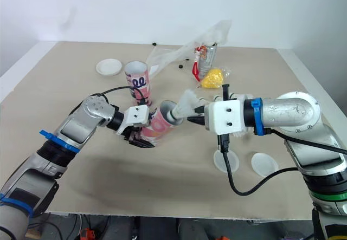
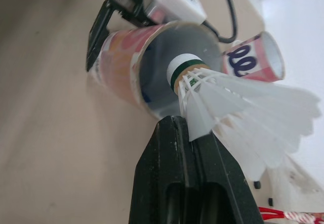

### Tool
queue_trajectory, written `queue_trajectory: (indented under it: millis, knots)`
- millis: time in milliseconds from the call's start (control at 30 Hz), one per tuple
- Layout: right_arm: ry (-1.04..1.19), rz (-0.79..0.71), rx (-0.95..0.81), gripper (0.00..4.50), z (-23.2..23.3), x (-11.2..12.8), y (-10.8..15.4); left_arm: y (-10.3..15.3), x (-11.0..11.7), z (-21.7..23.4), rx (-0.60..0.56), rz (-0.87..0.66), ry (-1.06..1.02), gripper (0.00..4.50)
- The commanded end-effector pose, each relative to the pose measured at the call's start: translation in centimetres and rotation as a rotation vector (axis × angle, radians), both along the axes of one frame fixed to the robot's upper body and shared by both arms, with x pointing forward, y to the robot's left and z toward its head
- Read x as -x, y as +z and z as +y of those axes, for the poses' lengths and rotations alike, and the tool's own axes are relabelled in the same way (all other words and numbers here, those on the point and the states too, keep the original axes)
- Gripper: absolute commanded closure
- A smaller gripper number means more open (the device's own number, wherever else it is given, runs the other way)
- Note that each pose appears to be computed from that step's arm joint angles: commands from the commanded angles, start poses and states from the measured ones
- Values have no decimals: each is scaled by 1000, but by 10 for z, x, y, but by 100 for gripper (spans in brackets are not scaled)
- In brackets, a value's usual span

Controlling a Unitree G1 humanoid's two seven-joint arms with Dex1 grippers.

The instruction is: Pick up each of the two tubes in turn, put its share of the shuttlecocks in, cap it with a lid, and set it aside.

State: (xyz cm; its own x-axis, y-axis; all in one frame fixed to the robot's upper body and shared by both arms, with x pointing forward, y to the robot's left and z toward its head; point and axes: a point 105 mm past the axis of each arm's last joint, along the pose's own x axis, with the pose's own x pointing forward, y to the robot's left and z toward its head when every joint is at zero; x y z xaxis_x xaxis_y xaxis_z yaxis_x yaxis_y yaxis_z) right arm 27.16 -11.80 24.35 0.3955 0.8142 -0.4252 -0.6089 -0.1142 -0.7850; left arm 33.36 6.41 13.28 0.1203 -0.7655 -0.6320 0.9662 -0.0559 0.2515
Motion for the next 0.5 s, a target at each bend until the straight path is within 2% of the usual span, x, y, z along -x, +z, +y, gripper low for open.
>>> queue_trajectory:
  millis: [33, 100, 133, 167, 200, 233, 300, 367, 433, 500]
  knots:
    - [52, -38, -29, 245, 7, 6, 18, 2, 1, -1, 3, -18, 1, 107]
    - [64, -23, -83, 180, 9, 8, 25, 1, 1, -1, 3, -18, 4, 107]
    - [64, -3, -140, 129, 9, 10, 30, 1, 1, 0, 2, -18, 5, 107]
    - [44, 30, -223, 103, 7, 9, 37, 1, 1, 0, 0, -19, 6, 107]
    - [18, 59, -284, 41, 3, 8, 42, 0, 1, 1, -1, -20, 7, 107]
    - [-28, 87, -347, 1, -4, 4, 46, 0, 1, 1, -3, -21, 8, 107]
    - [-166, 158, -504, 1, -26, -10, 47, 0, 0, 2, -5, -22, 10, 107]
    - [-338, 255, -625, 1, -47, -24, 33, 0, 0, 2, -5, -22, 11, 107]
    - [-574, 311, -757, 1, -65, -43, -3, 0, 1, 3, -4, -21, 13, 107]
    - [-728, 320, -840, 1, -69, -51, -30, 1, 1, 4, -6, -21, 16, 107]
